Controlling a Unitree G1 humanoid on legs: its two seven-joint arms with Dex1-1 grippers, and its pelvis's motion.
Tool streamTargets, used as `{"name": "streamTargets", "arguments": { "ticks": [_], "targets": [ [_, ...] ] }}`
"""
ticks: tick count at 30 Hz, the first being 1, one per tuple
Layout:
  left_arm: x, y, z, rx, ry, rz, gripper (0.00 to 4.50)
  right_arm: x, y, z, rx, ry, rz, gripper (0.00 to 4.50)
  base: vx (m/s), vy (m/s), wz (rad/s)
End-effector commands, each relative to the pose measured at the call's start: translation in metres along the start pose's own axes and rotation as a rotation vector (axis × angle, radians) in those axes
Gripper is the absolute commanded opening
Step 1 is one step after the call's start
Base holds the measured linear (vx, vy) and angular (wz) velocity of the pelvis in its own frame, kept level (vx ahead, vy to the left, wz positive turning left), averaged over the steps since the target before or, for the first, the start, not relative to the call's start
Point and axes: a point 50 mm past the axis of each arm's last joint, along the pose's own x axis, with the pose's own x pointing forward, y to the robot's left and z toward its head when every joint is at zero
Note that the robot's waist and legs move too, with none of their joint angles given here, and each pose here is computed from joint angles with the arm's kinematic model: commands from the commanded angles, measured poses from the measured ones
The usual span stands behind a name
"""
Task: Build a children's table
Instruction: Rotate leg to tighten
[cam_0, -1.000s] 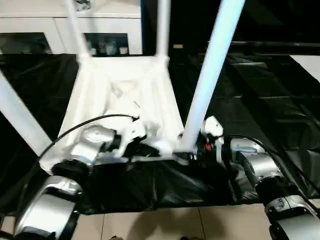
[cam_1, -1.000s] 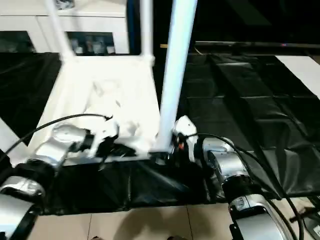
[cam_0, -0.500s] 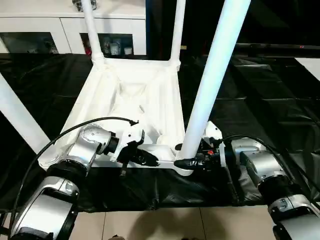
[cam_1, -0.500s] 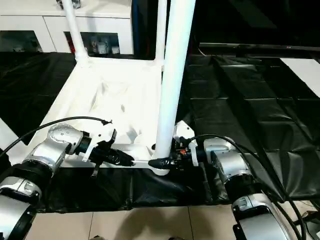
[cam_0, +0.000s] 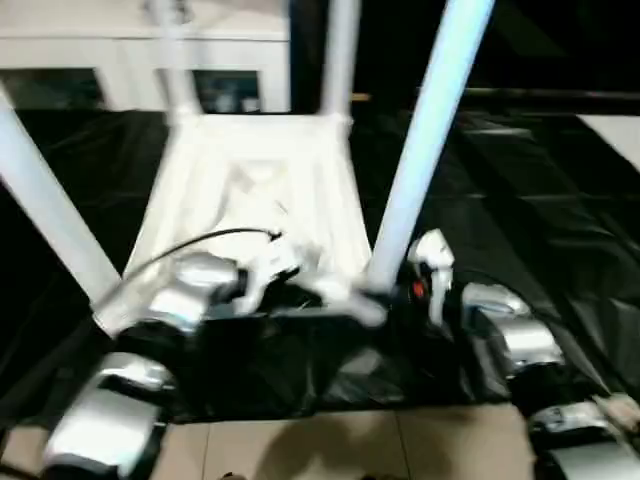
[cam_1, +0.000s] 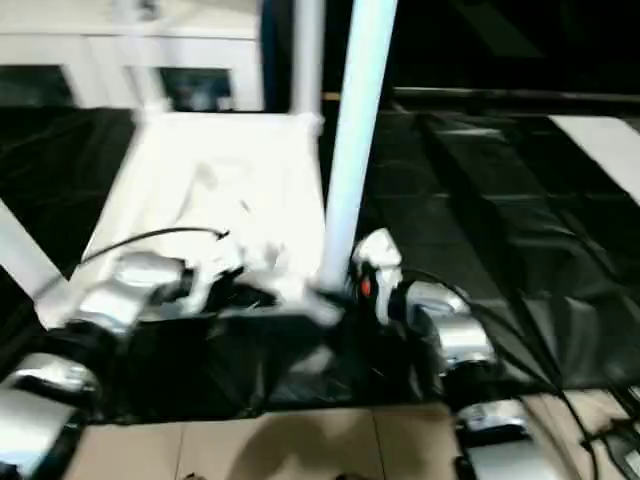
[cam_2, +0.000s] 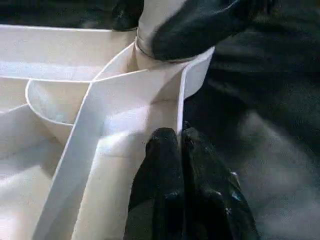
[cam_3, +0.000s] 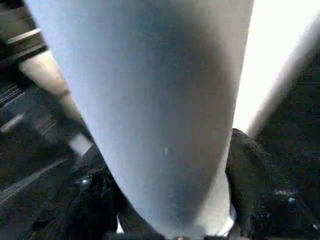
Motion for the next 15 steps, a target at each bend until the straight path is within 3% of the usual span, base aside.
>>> {"name": "streamTargets", "arguments": {
  "ticks": [1,6,11,12,15],
  "targets": [
    [0.016,-0.002,0.022,0.015,-0.078,0.069,0.00,0.014,0.012,-0.009,-0.007,0.041,-0.050,2.56,0.000,0.000,0.00],
    [0.027,-0.007,0.026,0.015,-0.090,0.116,0.00,0.023,0.011,-0.009,0.011,0.034,-0.246,2.56,0.000,0.000,0.00],
    [0.028,-0.010,0.021,0.026,-0.072,0.116,0.00,0.026,0.015,-0.004,-0.045,0.012,-0.227,2.56,0.000,0.000,0.00],
    [0.028,-0.010,0.021,0.026,-0.071,0.116,0.00,0.026,0.015,-0.004,-0.044,0.009,-0.229,2.89,0.000,0.000,0.00],
    [0.026,-0.010,0.019,0.031,-0.064,0.117,0.00,0.025,0.012,-0.001,-0.032,-0.013,-0.242,3.20,0.000,0.000,0.00]
  ]
}}
